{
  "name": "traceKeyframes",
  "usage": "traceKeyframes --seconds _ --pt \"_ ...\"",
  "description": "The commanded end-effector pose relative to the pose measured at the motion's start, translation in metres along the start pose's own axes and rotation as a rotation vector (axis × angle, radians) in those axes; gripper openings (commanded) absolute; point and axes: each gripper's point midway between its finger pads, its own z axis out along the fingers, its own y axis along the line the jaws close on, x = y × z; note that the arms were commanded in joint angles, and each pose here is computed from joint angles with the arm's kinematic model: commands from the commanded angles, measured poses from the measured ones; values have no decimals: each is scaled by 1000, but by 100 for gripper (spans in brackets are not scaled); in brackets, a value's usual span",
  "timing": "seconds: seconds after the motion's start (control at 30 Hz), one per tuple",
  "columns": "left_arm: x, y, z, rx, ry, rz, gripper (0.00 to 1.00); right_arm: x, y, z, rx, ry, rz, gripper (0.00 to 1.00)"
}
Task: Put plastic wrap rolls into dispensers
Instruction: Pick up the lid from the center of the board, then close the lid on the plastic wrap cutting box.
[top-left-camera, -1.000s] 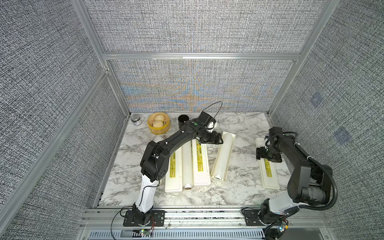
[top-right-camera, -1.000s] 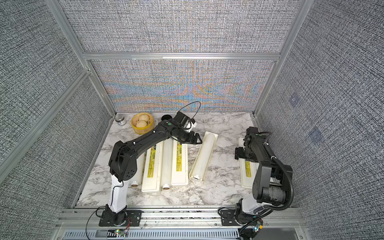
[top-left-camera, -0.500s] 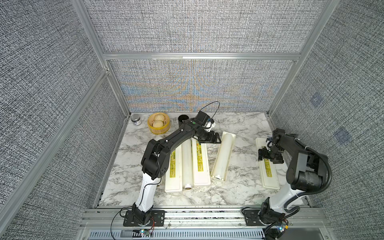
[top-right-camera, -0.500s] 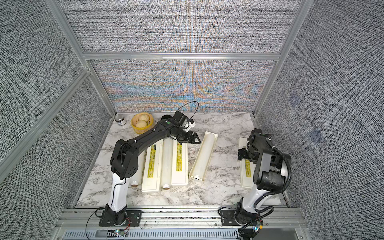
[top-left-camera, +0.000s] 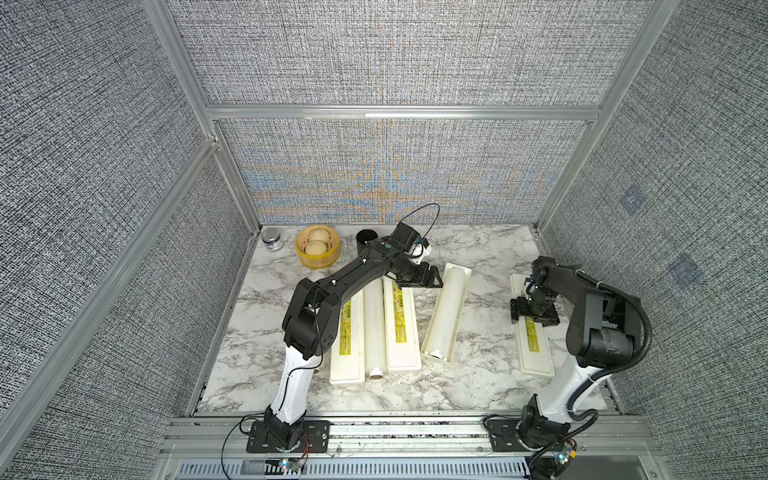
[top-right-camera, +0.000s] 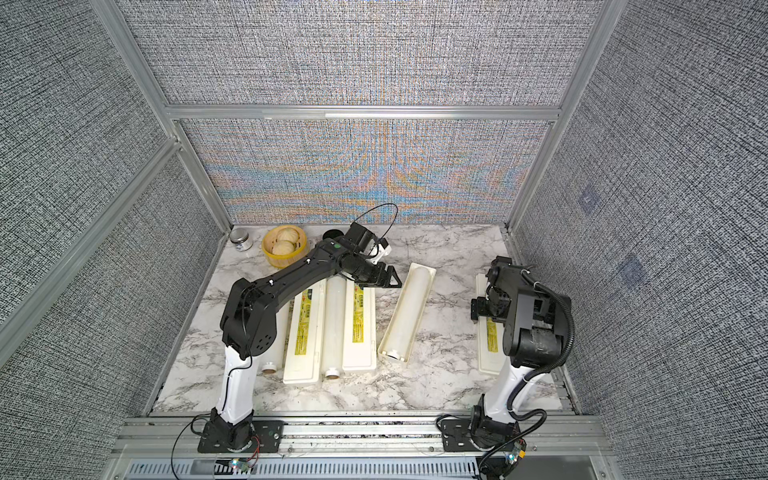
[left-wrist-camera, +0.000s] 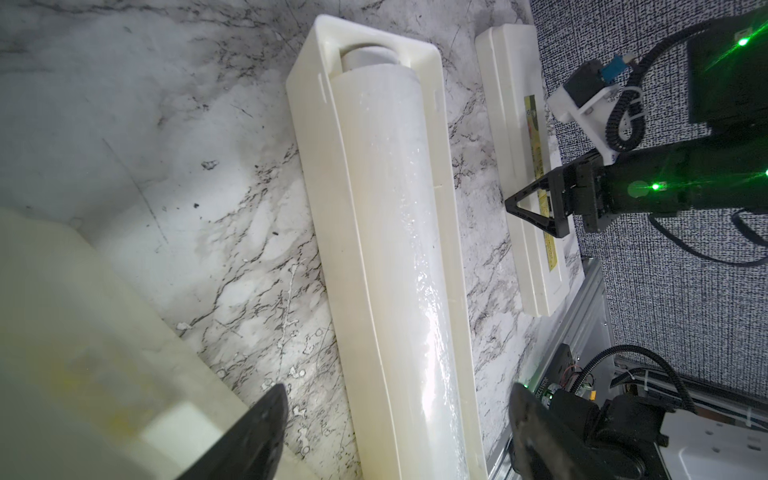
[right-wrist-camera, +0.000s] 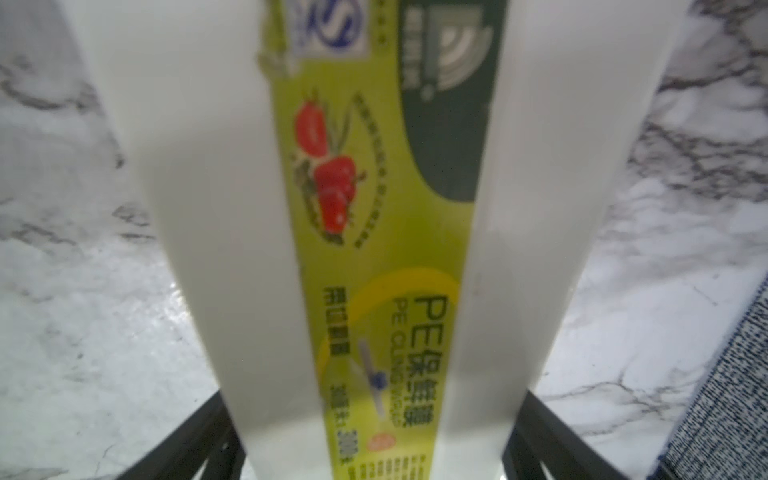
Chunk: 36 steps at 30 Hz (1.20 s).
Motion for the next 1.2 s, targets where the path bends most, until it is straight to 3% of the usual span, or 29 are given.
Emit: traceKeyframes --seconds 0.0,0.23,0.5,0.87,1.17 --pt "-2 -4 -3 10 -16 9 82 15 20 9 -101 66 96 85" --pt "2 -2 -6 3 -20 7 82 15 36 -1 -169 26 177 78" --pt "0 -3 -11 -5 -51 10 82 18 56 -60 -235 -58 220 77" --pt "-3 3 -21 26 -95 -43 82 52 142 -131 -407 -65 161 77" --pt "-14 -6 -56 32 -175 -39 82 61 213 -143 -473 -33 186 77"
